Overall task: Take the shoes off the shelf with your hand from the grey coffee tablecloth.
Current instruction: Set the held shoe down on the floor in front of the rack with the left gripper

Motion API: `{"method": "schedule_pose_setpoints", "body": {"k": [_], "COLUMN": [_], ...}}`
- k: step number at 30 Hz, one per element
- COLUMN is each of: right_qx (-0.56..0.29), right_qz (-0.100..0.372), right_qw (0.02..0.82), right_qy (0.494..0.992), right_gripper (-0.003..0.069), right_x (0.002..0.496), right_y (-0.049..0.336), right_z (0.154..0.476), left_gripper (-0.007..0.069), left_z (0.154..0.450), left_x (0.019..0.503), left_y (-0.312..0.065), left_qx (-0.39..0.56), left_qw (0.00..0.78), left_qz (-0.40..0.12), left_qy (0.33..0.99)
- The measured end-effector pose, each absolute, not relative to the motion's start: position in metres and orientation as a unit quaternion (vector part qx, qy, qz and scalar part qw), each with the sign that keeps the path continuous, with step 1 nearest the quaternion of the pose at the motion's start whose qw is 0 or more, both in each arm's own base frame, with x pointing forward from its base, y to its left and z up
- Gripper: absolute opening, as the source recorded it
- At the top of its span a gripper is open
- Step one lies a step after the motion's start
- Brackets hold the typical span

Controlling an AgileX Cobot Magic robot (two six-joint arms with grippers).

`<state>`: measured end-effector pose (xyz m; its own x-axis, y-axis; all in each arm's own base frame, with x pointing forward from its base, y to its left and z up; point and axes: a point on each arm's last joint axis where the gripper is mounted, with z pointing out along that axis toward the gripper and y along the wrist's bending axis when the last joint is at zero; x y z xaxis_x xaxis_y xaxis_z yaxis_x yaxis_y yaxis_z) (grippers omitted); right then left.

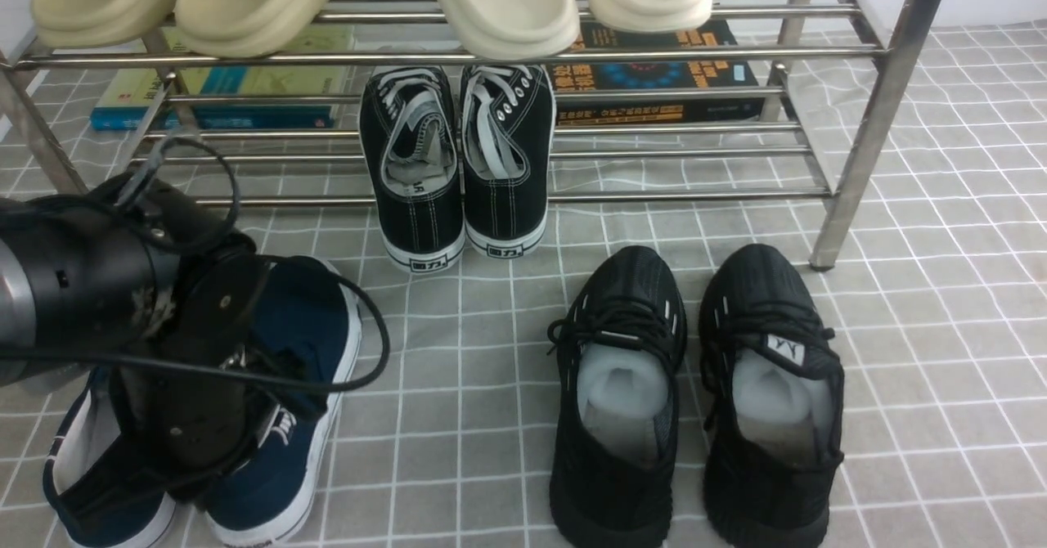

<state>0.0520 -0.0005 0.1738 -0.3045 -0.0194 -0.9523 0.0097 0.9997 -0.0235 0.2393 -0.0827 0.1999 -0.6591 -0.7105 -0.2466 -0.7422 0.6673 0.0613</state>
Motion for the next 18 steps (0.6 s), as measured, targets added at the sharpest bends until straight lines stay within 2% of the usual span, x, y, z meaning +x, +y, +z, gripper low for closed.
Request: {"method": "schedule_pose_setpoints", "body": {"k": [6,8,9,11,14,15,17,18], "right_qx": [-0.003,-0.003,-0.003,-0.003,-0.003,-0.003,-0.003,-0.003], "right_qz": [-0.012,-0.012,-0.012,-0.012,-0.012,-0.012,-0.012,-0.012], "right_qw": [0.59,0.59,0.59,0.59,0.59,0.59,0.59,0.59], "right_qy": [0.808,0.808,0.808,0.808,0.808,0.808,0.808,0.808], "right_gripper": [0.0239,0.0239,0.0239,0.0239,0.0239,0.0239,0.0239,0.0239], "right_x": [0.052,0.052,0.052,0.052,0.052,0.052,0.052,0.052], "right_y": [-0.0005,-0.0005,-0.0005,-0.0005,-0.0005,-0.0005,-0.0005,-0.0005], "right_z": [0.1738,0.1738,0.1738,0.1738,0.1738,0.1738,0.1738,0.1738], "left_gripper": [0.0064,0.0095,0.0143,0.0176,0.0318,0.0325,0.0411,0.0422], "left_z": [0.1999,0.1999,0.1999,0.1999,0.2,0.2,0.2,0.2], "left_x": [0.2398,0.2398,0.2398,0.2399,0.2403,0.2403,0.2395,0.239], "left_y": [-0.0828,-0.0828,-0.0828,-0.0829,-0.083,-0.083,-0.0824,-0.082], "left_qx": [-0.392,-0.376,-0.358,-0.346,-0.287,-0.281,-0.244,-0.229], "left_qw": [0.103,0.102,0.1,0.099,0.096,0.096,0.089,0.085], "left_qz": [0.078,0.079,0.081,0.082,0.087,0.088,0.096,0.1], "left_qy": [0.911,0.917,0.925,0.929,0.949,0.951,0.961,0.964]}}
